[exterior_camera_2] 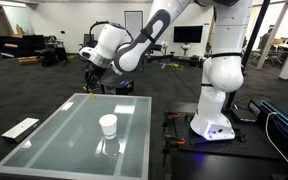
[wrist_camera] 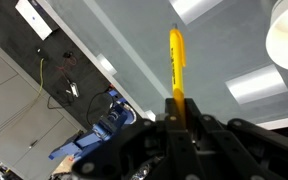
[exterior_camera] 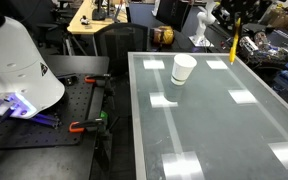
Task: Remove the pen from the mug cup and place it on the table
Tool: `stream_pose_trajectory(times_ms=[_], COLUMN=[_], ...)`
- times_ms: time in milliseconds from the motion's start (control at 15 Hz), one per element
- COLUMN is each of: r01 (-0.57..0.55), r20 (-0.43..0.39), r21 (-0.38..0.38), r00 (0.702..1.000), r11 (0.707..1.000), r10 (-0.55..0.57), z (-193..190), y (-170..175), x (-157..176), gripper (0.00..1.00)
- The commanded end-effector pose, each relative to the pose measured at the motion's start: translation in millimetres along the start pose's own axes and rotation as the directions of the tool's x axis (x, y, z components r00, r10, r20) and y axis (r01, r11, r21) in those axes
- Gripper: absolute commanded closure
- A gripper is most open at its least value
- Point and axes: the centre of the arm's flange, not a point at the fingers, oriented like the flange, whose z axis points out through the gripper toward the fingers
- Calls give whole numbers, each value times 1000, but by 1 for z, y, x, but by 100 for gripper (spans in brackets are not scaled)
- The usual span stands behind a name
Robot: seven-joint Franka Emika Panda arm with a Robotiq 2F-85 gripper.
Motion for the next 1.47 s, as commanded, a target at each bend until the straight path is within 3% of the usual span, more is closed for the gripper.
stream_pose_trajectory(times_ms=[0, 667, 1000, 1400], r01=[32, 60, 49, 14], r20=[17, 91, 112, 193], r21=[8, 116, 161, 231], r00=[999, 993, 991, 979], r11=[999, 991, 986, 973], r10=[-32, -71, -67, -60], z=[15, 58, 98, 147], y=[35, 58, 52, 40], x=[17, 34, 28, 13], gripper=[97, 97, 97, 97])
